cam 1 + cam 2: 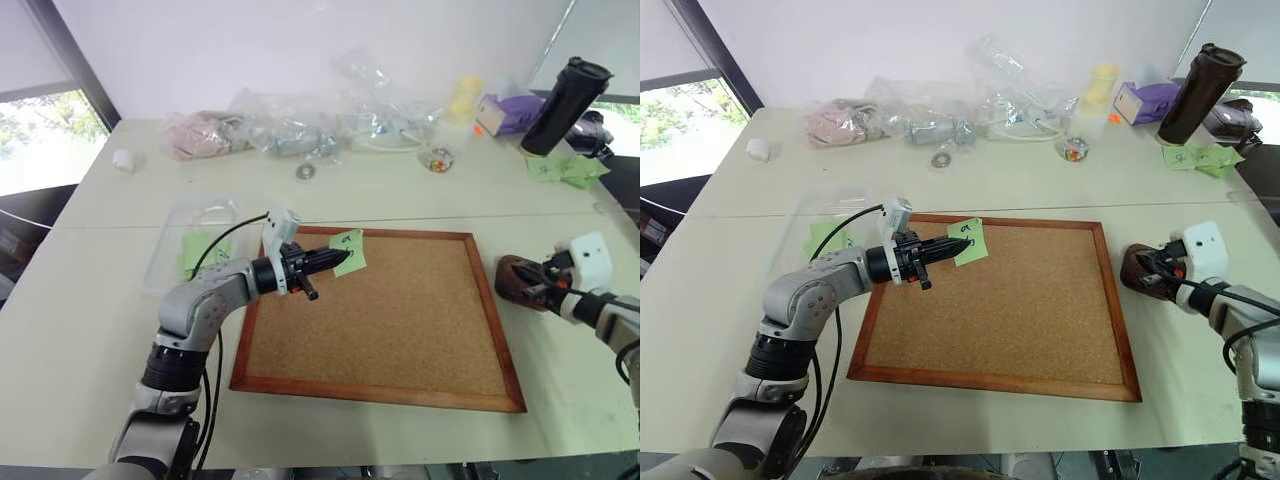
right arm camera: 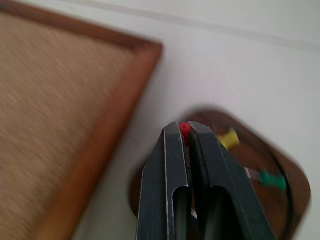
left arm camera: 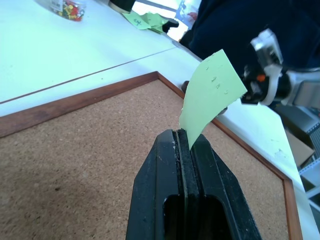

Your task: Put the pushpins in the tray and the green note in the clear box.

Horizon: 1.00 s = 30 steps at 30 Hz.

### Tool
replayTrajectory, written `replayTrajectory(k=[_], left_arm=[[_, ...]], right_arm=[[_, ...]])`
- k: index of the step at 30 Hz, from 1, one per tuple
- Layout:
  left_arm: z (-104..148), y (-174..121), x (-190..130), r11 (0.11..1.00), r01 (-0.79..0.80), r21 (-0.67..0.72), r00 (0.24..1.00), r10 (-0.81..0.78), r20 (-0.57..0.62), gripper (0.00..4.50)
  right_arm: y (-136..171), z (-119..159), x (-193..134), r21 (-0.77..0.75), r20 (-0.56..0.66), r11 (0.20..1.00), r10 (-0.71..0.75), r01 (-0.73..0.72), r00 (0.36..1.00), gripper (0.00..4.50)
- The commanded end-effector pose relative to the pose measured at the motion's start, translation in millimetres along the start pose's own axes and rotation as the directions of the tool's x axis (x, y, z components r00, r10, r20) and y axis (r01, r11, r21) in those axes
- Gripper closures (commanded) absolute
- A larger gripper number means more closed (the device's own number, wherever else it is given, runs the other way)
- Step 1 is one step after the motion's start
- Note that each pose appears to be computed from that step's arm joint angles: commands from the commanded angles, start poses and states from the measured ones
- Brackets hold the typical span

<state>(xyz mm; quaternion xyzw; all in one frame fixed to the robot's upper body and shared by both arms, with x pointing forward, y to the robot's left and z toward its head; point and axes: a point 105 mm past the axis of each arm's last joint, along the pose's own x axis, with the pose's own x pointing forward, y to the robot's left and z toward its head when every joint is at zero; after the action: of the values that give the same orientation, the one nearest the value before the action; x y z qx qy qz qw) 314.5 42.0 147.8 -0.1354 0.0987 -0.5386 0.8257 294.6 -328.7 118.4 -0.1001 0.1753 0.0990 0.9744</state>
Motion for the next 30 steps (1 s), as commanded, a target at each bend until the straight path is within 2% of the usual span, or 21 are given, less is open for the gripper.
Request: replayTrajectory(k=[1, 2, 5, 9, 10, 11, 12, 15, 18, 21, 25, 27, 30], left_arm=[[6, -8, 0, 0.999, 0.028, 0.023, 0.999, -0.028, 0.019, 4.48], [5, -9, 0, 0.999, 0.029, 0.024, 0.999, -0.029, 0.017, 4.48], [4, -10, 0, 0.999, 0.032, 0.028, 0.999, -0.032, 0.01, 4.5], [4, -10, -1, 0.998, 0.035, 0.043, 0.999, -0.036, 0.004, 4.5], [5, -10, -1, 0.998, 0.036, 0.051, 0.999, -0.036, 0.002, 4.5], [6, -10, -2, 0.998, 0.036, 0.059, 0.999, -0.036, 0.001, 4.5], [7, -10, -2, 0.997, 0.034, 0.07, 0.999, -0.034, 0.0, 4.5], [33, -8, -15, 0.985, -0.031, 0.172, 0.999, 0.023, 0.047, 4.5], [65, -4, -31, 0.962, -0.146, 0.232, 0.983, 0.116, 0.14, 4.5], [86, 8, -51, 0.923, -0.293, 0.25, 0.947, 0.244, 0.208, 4.5], [93, 33, -87, 0.82, -0.501, 0.277, 0.864, 0.453, 0.221, 4.5], [87, 47, -113, 0.756, -0.592, 0.279, 0.806, 0.559, 0.196, 4.5], [78, 55, -139, 0.719, -0.646, 0.256, 0.762, 0.624, 0.17, 4.5]], right_arm=[[-8, 9, -6, -0.019, 0.049, 0.999, -0.028, 0.029, 0.998, 4.5], [-10, 5, -6, -0.019, 0.04, 0.999, -0.034, 0.035, 0.999, 4.5], [-11, 0, -7, 0.0, 0.034, 0.999, -0.035, 0.035, 0.999, 3.44], [-12, 4, -8, 0.003, 0.05, 0.999, -0.038, 0.038, 0.998, 1.46], [-11, 5, -9, -0.003, 0.052, 0.999, -0.032, 0.032, 0.998, 0.83], [-10, 7, -10, -0.007, 0.055, 1.0, -0.028, 0.029, 0.998, 0.36], [-9, 9, -11, -0.011, 0.06, 1.0, -0.026, 0.027, 0.998, 0.09], [8, 36, -13, -0.054, 0.132, 0.998, 0.046, -0.039, 0.99, 0.09], [42, 60, -13, -0.083, 0.178, 0.982, 0.18, -0.168, 0.967, 0.09], [76, 73, -13, -0.122, 0.19, 0.948, 0.314, -0.294, 0.93, 0.09], [112, 89, -9, -0.166, 0.213, 0.9, 0.433, -0.404, 0.876, 0.09], [129, 97, -6, -0.186, 0.224, 0.872, 0.486, -0.453, 0.845, 0.09], [140, 101, -3, -0.206, 0.224, 0.849, 0.525, -0.486, 0.821, 0.09]])
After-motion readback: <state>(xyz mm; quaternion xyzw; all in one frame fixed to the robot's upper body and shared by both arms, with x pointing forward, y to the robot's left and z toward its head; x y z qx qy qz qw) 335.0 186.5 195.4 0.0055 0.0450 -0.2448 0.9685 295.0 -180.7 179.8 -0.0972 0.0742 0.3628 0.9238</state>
